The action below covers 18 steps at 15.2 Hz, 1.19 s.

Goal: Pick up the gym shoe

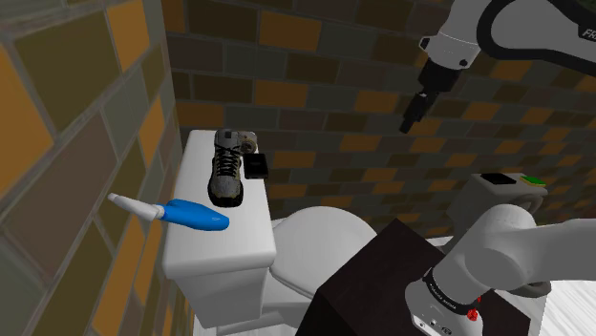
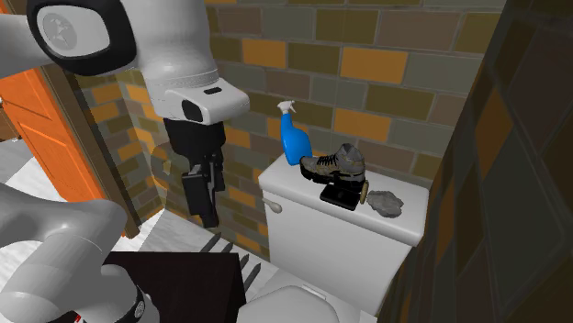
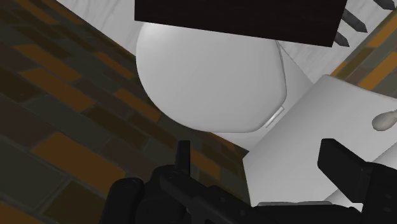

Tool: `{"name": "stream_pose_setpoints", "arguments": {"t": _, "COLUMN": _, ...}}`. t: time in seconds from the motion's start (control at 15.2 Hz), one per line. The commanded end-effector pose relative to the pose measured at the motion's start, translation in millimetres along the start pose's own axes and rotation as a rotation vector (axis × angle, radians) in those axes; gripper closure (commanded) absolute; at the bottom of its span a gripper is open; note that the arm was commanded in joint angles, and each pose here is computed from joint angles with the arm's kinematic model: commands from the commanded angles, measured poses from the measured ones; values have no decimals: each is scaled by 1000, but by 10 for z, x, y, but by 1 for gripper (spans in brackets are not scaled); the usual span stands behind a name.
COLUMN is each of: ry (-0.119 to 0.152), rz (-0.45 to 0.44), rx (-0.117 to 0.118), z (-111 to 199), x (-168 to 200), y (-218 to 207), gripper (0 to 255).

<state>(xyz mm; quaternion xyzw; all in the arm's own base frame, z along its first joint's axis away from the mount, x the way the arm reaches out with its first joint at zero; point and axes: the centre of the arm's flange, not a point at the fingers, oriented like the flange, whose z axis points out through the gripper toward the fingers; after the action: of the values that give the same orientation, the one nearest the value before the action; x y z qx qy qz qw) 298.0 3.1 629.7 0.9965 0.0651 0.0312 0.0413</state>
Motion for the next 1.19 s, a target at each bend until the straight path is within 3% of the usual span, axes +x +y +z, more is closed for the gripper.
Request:
{"name": "stream_pose_setpoints", "arguments": {"t": 0.0, "ry": 0, "rz": 0, "rx": 0, "z": 0, "x": 0, "y": 0, "gripper": 0}}
{"name": "stream_pose_setpoints", "arguments": {"t": 1.12, "ry": 24, "rz": 268, "rx": 81, "z": 507, "x": 1085, "y": -1741, "gripper": 0}}
